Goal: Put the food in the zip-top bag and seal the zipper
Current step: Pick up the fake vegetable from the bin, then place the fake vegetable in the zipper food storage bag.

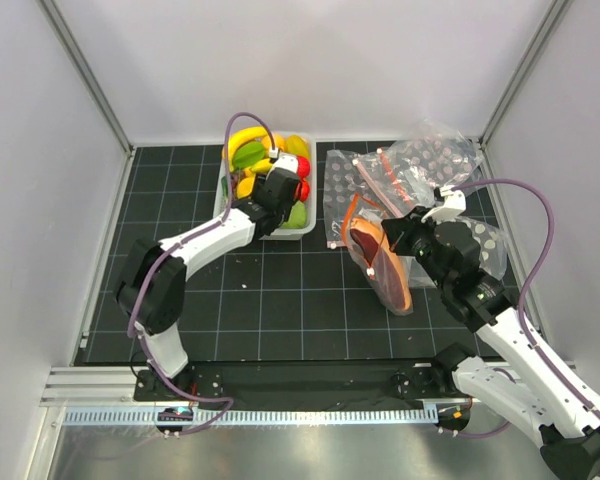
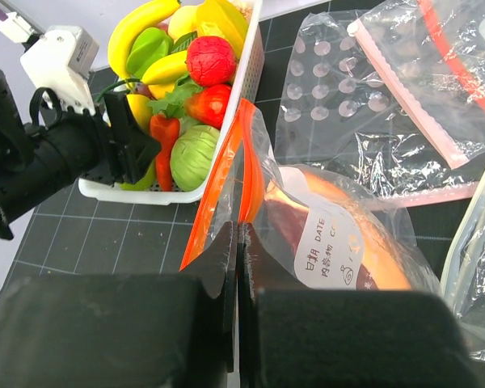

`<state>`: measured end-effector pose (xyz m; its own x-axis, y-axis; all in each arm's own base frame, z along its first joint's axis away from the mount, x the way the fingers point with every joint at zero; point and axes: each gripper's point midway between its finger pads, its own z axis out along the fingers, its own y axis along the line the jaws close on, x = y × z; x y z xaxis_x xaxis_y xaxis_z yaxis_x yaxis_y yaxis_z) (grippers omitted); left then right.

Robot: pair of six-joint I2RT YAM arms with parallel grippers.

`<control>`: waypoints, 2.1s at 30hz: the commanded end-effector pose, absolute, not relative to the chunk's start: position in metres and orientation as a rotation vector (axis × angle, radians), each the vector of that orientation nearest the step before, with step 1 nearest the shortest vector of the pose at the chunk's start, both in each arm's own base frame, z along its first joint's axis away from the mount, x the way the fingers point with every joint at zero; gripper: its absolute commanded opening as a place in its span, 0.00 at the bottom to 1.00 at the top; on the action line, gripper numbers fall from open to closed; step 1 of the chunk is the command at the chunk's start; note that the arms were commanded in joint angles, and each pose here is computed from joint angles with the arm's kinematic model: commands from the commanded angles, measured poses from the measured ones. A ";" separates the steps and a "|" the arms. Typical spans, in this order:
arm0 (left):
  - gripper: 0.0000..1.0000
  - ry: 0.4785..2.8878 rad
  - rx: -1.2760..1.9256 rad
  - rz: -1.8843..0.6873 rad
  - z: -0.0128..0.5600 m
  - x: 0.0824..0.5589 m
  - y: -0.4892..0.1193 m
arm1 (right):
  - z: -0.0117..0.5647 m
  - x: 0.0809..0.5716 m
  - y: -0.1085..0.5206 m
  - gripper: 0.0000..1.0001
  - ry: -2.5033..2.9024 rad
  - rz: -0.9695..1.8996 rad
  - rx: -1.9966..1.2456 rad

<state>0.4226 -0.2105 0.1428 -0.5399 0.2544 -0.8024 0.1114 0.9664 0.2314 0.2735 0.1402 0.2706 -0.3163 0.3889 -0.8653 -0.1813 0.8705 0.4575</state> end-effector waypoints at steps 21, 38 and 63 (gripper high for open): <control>0.46 2.142 0.286 0.068 0.100 0.463 -0.228 | 0.283 0.279 0.149 0.01 1.754 0.617 0.128; 0.32 1.865 0.379 -0.093 0.239 0.359 -0.270 | 0.278 0.280 0.163 0.01 1.775 0.671 0.085; 0.28 1.430 0.428 -1.023 0.347 0.229 -0.305 | 0.292 0.255 0.231 0.01 1.718 1.057 -0.214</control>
<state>0.2433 -0.2837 0.3291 -0.1465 -0.2484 -0.9575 0.6987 0.6592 -0.2779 0.2630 0.2168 0.2621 -0.4718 0.3091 -0.8257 -0.4883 0.6882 0.5366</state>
